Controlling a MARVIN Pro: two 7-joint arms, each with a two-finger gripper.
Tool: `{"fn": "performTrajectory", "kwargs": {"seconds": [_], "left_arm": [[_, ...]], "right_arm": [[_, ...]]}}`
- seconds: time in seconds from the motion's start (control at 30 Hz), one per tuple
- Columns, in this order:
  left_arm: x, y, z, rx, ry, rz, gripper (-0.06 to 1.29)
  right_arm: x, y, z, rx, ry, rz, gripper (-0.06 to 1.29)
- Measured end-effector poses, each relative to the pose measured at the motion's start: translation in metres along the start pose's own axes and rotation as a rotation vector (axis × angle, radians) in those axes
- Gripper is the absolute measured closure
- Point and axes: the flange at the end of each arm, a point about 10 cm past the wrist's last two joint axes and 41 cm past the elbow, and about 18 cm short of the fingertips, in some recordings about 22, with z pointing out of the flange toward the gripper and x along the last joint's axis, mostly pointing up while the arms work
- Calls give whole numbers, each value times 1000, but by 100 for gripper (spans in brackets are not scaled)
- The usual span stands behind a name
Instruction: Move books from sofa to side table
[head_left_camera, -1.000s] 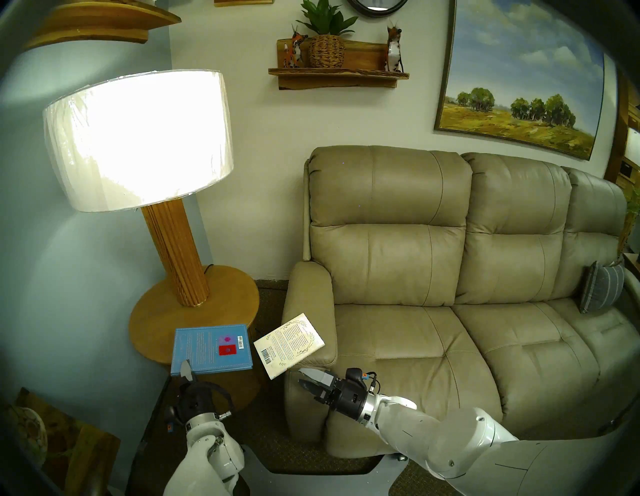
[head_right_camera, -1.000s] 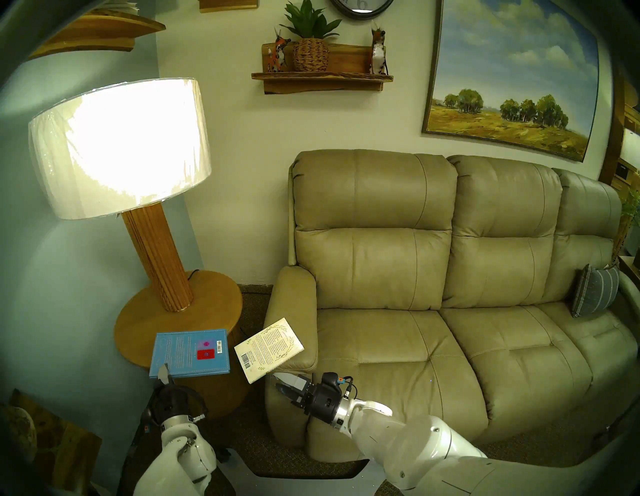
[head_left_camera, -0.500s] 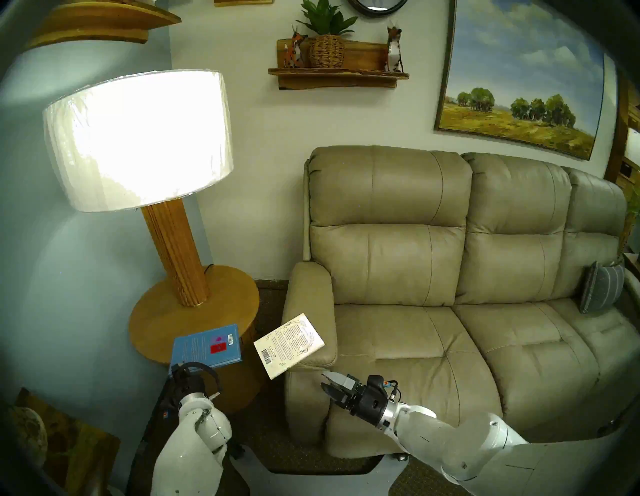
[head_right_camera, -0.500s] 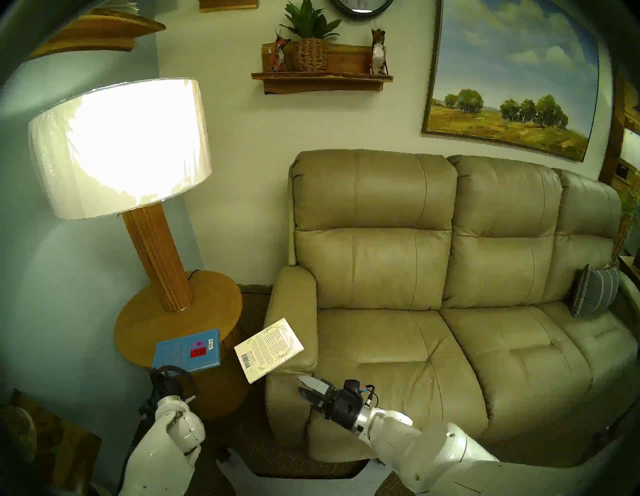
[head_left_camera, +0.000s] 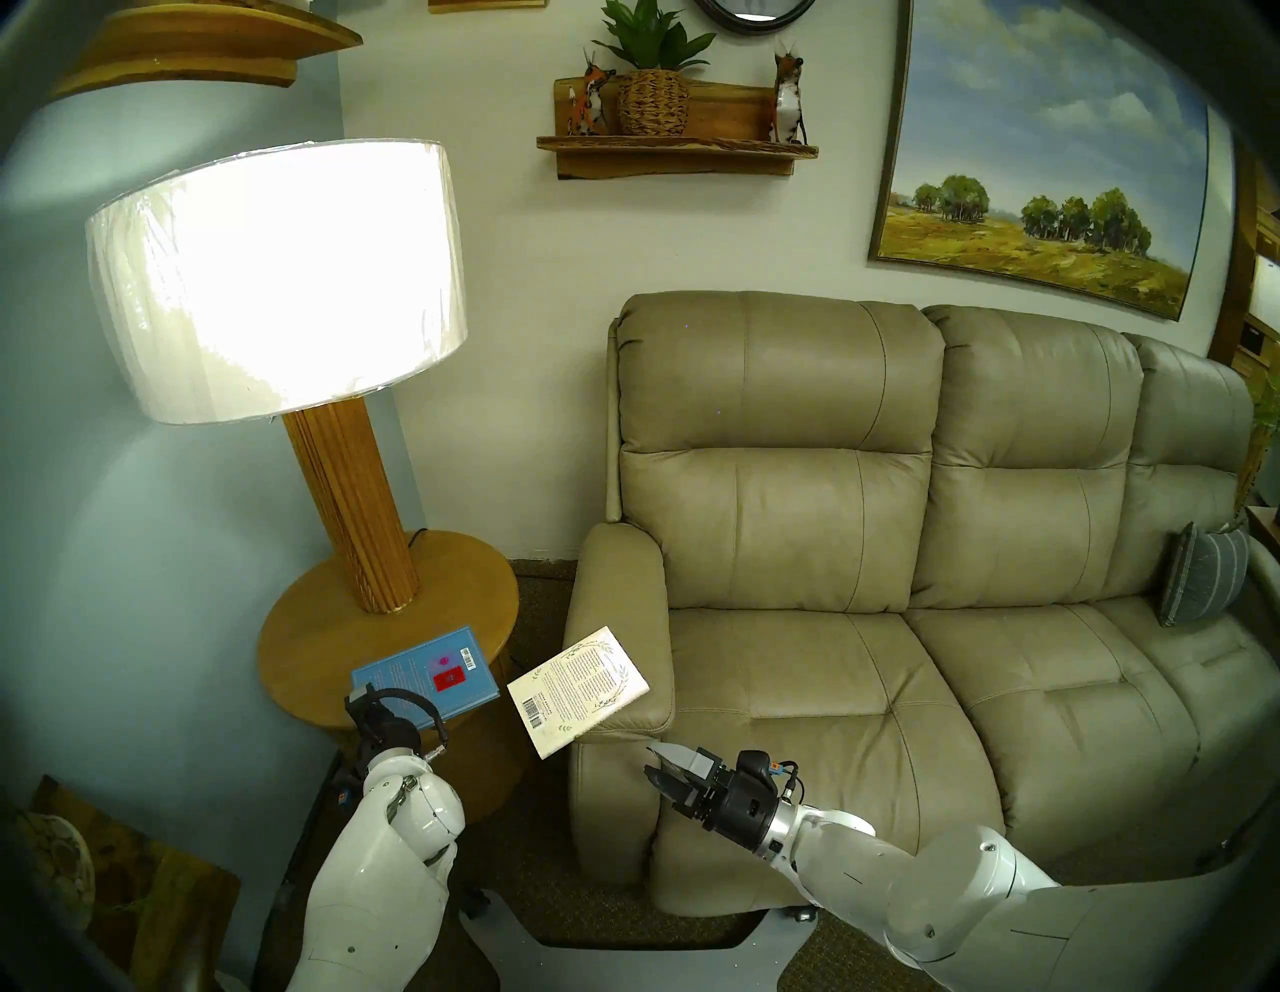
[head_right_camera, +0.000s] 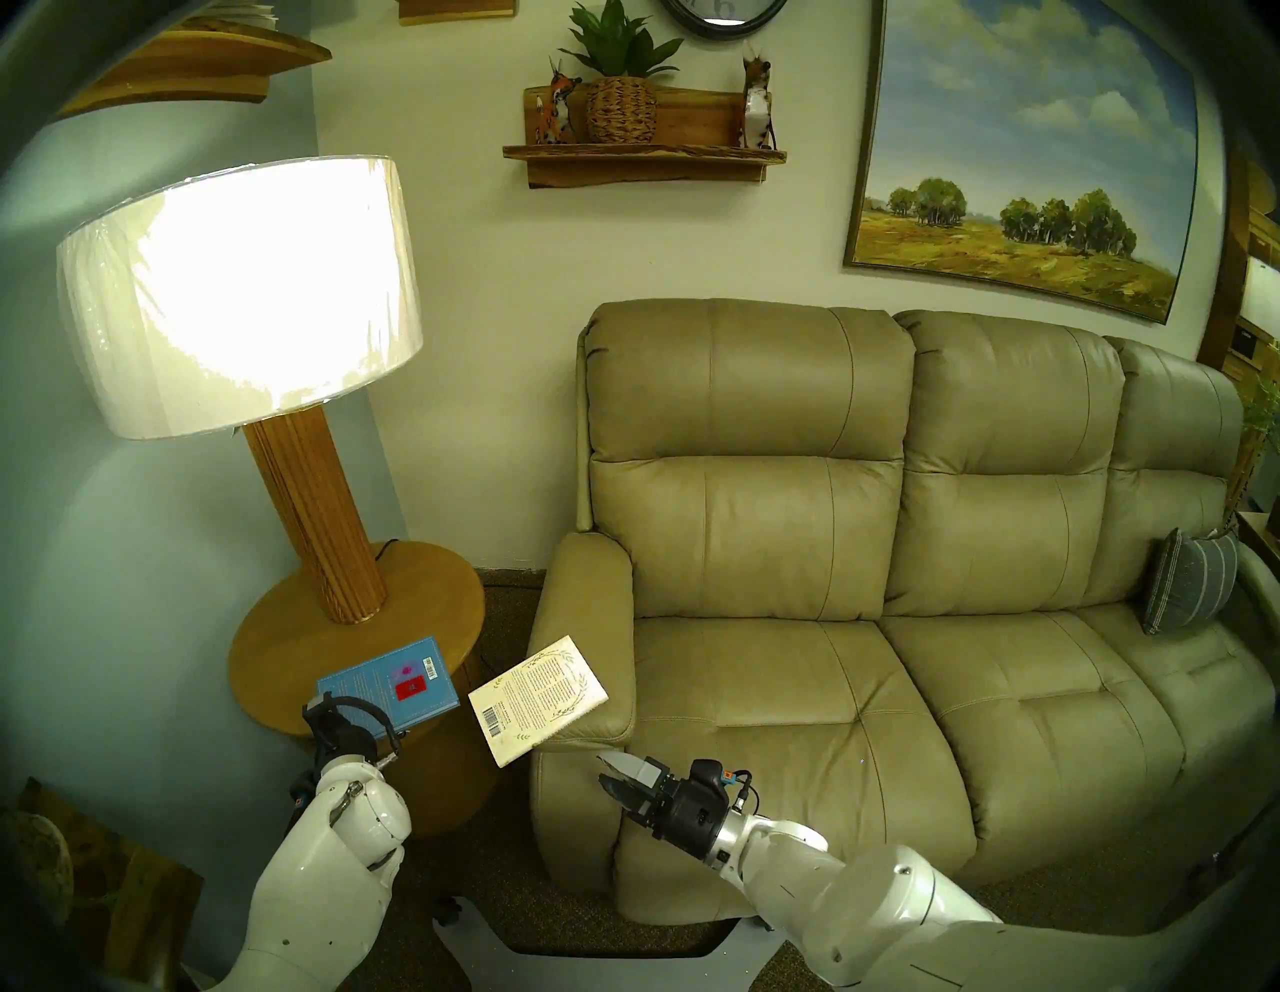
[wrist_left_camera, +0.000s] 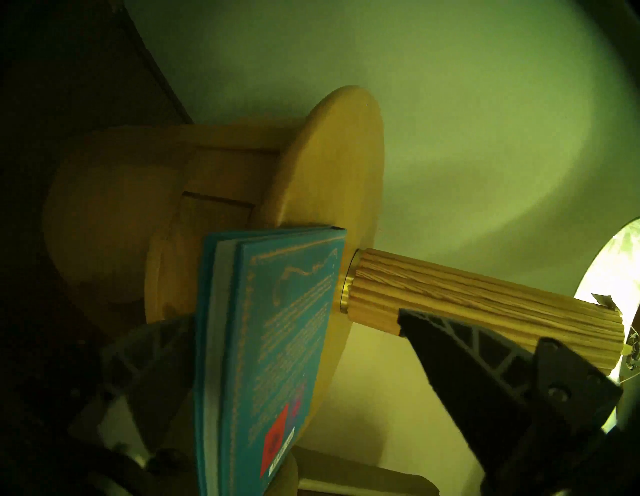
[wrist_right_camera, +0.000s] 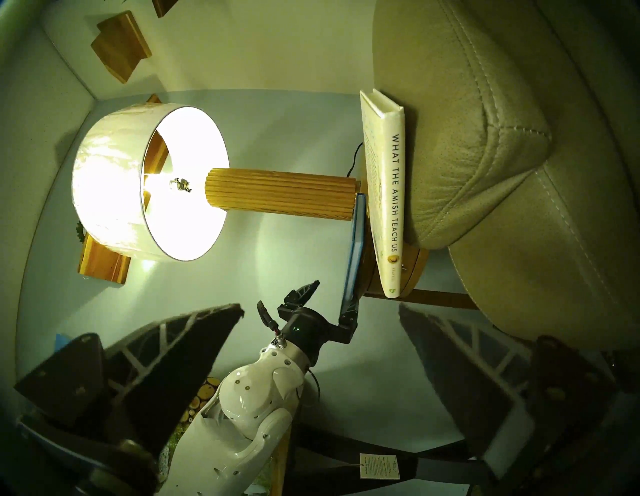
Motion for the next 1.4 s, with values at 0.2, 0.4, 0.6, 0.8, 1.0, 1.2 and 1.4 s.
{"fn": "performTrajectory", "kwargs": {"seconds": [0.2,0.4,0.6,0.8,1.0,1.2,1.4], "left_arm": [[-4,7,-12,-11,-8,-51,-3],[1,12,-15,55,14,-137,-3],[12,10,-8,162,40,-234,-3],[24,19,4,208,59,-318,-3],[30,25,23,254,81,-350,-3],[22,23,32,278,72,-345,-3],[6,28,30,256,38,-328,-3]], "right_arm": [[1,0,0,2,2,-2,-1],[1,-1,1,6,3,-8,-2],[1,-1,1,8,3,-14,-2],[1,-1,1,9,5,-17,-2],[1,-1,2,10,4,-18,-1],[1,-1,2,12,8,-17,-2],[0,-3,7,19,4,-13,-2]]}}
